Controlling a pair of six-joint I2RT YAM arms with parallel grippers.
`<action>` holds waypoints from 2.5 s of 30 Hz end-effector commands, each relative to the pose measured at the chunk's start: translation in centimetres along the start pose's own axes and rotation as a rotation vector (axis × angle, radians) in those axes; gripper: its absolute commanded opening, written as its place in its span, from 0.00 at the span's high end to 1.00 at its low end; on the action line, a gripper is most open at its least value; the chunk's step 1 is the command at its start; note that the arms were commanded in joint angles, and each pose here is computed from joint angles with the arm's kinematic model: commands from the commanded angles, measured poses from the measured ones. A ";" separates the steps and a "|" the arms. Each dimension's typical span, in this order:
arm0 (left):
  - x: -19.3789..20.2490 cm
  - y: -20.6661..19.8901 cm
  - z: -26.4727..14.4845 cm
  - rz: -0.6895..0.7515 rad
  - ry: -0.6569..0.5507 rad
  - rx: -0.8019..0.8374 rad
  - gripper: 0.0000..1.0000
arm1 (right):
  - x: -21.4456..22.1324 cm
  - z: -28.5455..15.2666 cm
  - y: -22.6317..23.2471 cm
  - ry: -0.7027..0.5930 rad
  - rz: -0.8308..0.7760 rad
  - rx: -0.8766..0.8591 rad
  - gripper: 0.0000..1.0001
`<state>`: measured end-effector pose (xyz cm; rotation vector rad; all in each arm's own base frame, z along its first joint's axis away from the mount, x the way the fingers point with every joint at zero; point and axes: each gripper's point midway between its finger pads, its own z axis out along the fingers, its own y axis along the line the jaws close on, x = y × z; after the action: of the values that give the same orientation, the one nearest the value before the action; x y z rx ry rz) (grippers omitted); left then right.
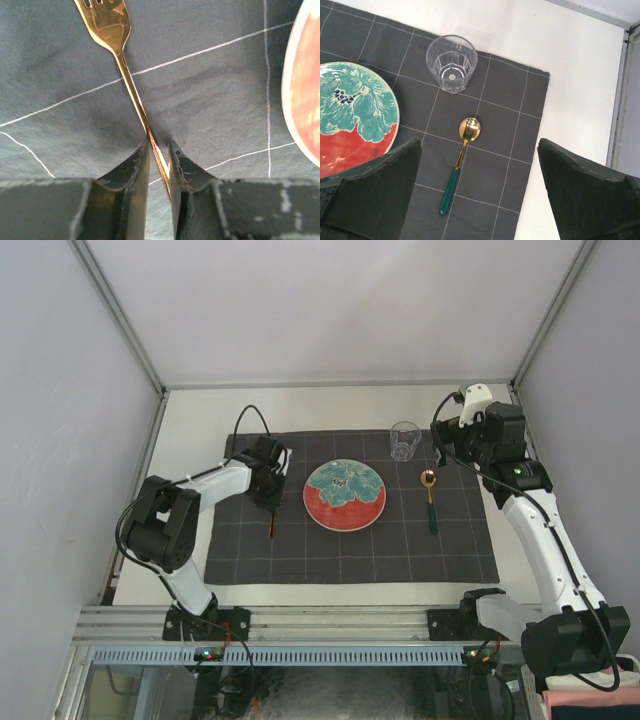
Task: Set the dinner table for one person
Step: Adjust the fork on the napkin.
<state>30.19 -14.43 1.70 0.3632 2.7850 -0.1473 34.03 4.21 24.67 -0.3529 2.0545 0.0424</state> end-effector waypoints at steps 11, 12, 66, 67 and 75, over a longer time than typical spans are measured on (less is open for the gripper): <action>0.2 -0.3 0.4 0.032 0.000 0.016 0.80 | -2.5 -1.1 -0.2 -0.073 -0.011 -0.001 0.00; 0.2 -0.3 0.4 0.032 0.000 0.015 0.80 | -2.5 -1.2 -0.2 -0.073 -0.012 -0.002 0.00; -4.1 -0.5 -4.7 -0.043 -0.117 -0.010 1.00 | -1.3 -1.4 0.9 -0.054 -0.022 -0.065 0.00; -4.1 -0.5 -5.0 -0.055 -0.123 -0.013 1.00 | -1.2 -1.4 1.0 -0.052 -0.024 -0.069 0.00; -2.2 1.7 -5.1 -0.225 -0.086 -0.081 1.00 | -0.4 -1.6 1.9 -0.011 -0.026 -0.117 0.00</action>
<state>31.45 -14.08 6.48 0.1934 2.7294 -0.1271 32.65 5.36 24.50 -0.4176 2.0656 0.1263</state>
